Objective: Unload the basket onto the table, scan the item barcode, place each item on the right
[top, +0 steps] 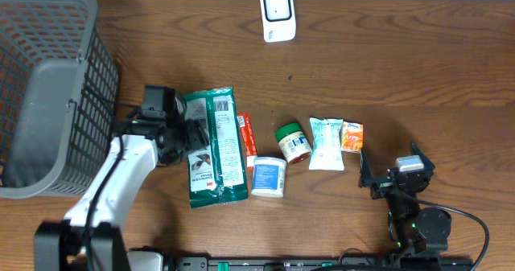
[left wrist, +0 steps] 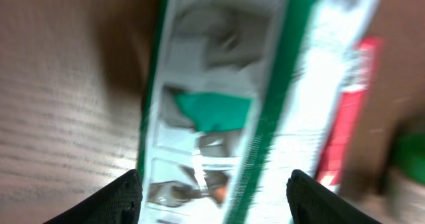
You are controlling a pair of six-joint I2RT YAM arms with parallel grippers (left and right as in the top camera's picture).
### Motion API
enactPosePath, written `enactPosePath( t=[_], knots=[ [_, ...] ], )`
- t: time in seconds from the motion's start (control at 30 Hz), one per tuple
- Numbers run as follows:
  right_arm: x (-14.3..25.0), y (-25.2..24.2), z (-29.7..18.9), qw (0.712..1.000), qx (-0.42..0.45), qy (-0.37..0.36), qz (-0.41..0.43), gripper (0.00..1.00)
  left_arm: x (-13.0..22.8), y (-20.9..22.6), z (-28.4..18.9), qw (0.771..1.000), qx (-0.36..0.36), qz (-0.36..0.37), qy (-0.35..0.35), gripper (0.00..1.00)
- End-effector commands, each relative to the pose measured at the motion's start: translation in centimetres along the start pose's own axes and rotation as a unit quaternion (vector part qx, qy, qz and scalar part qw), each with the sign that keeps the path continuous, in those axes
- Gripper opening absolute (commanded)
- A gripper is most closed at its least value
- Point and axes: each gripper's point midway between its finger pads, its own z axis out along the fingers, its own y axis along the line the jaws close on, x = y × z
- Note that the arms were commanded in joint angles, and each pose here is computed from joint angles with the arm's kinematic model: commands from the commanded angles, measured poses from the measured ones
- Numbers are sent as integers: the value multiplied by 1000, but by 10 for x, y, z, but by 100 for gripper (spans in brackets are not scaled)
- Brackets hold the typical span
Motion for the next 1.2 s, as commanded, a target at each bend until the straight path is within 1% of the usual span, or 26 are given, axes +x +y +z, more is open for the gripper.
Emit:
enactPosePath(
  t=[0.0, 0.03, 0.07, 0.13, 0.17, 0.2, 0.37, 0.5, 0.63, 0.7, 0.8, 0.93, 1.03, 1.07, 1.1, 1.17],
  knots=[
    [0, 2, 0, 1000, -5, 0, 7, 99, -24, -25, -36, 997, 36, 28, -62, 70],
    [0, 2, 0, 1000, -5, 0, 7, 99, -24, -27, -40, 997, 39, 30, -66, 66],
    [0, 2, 0, 1000, -5, 0, 7, 99, -23, -27, -42, 996, 40, 30, -68, 58],
    [0, 2, 0, 1000, -5, 0, 7, 99, -17, -26, -44, 997, 36, 33, -59, 27],
    [0, 2, 0, 1000, -5, 0, 7, 99, -13, -25, -43, 997, 32, 39, -51, 8],
    [0, 2, 0, 1000, -5, 0, 7, 99, -7, -24, -41, 998, 28, 48, -42, 7],
    [0, 2, 0, 1000, -5, 0, 7, 99, 16, -26, -36, 997, 15, 82, -3, 7],
    [0, 2, 0, 1000, -5, 0, 7, 99, 23, -26, -34, 995, -7, 100, -1, 8],
    [0, 2, 0, 1000, -5, 0, 7, 99, 23, -19, -35, 994, -35, 105, -6, 8],
    [0, 2, 0, 1000, -5, 0, 7, 99, 23, -18, -39, 994, -40, 104, -2, 11],
    [0, 2, 0, 1000, -5, 0, 7, 99, 19, -25, -53, 992, -37, 124, -7, 14],
    [0, 2, 0, 1000, -5, 0, 7, 99, 4, -36, -73, 990, -34, 130, -36, 17],
    [0, 2, 0, 1000, -5, 0, 7, 99, -3, -43, -78, 989, -24, 133, -53, 49],
    [0, 2, 0, 1000, -5, 0, 7, 99, -4, -44, -78, 989, -23, 133, -54, 57],
    [0, 2, 0, 1000, -5, 0, 7, 99, -4, -43, -78, 989, -24, 133, -53, 61],
    [0, 2, 0, 1000, -6, -1, 7, 99, -4, -43, -77, 989, -24, 133, -53, 64]
  ],
)
